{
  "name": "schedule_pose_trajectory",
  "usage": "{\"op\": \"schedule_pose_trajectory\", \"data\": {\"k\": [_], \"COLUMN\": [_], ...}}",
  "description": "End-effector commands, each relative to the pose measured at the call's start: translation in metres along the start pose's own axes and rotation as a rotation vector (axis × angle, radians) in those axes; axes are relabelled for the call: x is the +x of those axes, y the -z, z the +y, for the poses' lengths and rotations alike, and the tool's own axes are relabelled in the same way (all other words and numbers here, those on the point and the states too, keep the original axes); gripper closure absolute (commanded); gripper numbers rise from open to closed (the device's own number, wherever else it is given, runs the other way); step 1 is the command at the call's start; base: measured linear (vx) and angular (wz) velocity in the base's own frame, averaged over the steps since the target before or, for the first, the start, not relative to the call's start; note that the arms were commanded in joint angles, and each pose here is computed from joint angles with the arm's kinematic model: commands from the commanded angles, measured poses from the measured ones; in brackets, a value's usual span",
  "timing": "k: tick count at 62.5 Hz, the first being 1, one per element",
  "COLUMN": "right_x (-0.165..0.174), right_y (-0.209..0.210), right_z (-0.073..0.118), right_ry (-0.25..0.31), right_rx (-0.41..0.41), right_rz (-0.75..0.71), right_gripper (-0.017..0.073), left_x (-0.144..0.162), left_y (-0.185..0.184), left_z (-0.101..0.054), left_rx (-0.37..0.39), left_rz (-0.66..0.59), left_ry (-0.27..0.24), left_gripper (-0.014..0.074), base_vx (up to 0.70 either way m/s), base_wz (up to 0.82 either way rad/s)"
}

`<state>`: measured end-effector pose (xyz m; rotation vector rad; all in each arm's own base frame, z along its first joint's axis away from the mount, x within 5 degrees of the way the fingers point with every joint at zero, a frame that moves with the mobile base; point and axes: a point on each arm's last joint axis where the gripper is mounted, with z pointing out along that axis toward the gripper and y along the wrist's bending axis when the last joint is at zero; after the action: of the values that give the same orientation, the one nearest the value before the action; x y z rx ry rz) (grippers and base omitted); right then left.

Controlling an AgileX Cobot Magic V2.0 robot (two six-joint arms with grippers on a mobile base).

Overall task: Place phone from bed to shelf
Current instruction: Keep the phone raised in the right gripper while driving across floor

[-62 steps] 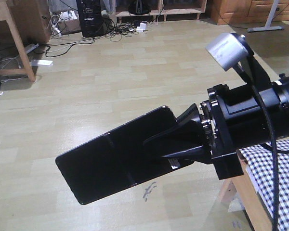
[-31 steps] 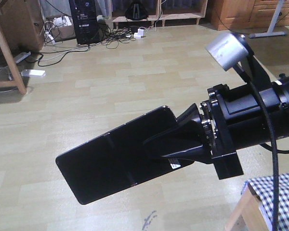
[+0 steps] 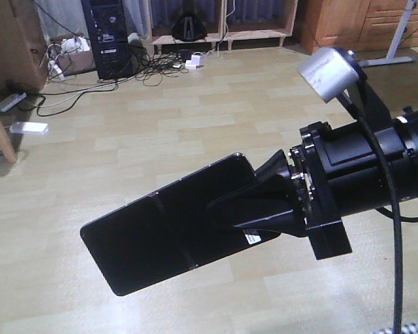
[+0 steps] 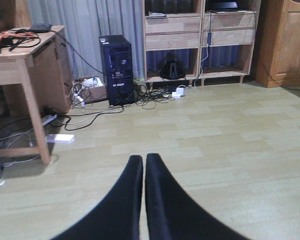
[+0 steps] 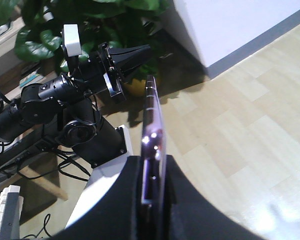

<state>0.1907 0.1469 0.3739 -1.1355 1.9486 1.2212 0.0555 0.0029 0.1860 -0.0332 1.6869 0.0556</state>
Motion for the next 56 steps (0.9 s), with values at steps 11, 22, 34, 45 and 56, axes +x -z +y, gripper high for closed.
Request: {"op": "schedule_pose_trajectory", "data": {"k": [11,22,34,45,56], "right_x": [-0.0099,-0.0099,-0.0099,-0.0099,-0.0099], "right_y": [0.0079,0.0079,0.0079,0.0079,0.0079], "right_z": [0.0196,0.0196,0.0196,0.0196,0.0196], "right_ry": [0.025,0.025,0.025,0.025,0.025], "right_rx": [-0.092,-0.092,-0.092,-0.092,-0.092], "right_rz": [-0.06,-0.06,-0.06,-0.06,-0.06], "right_gripper": [0.0561,0.0561,0.0561,0.0561,0.0561], "left_x": [-0.0047,-0.0047,-0.0047,-0.0047,-0.0047], "left_y": [0.0002,0.0002,0.0002,0.0002,0.0002], "left_z": [0.0001,0.0001,0.0001,0.0001,0.0001], "left_rx": [0.0,0.0,0.0,0.0,0.0], "left_rz": [-0.074,-0.074,-0.074,-0.074,-0.074], "left_ry": [0.009,0.009,0.009,0.009,0.009], "left_gripper": [0.0592,0.0592,0.0592,0.0592,0.0592], "base_vx": [0.39,0.37,0.36,0.35,0.34], "base_wz": [-0.12,-0.14,-0.14,-0.13,-0.11]}}
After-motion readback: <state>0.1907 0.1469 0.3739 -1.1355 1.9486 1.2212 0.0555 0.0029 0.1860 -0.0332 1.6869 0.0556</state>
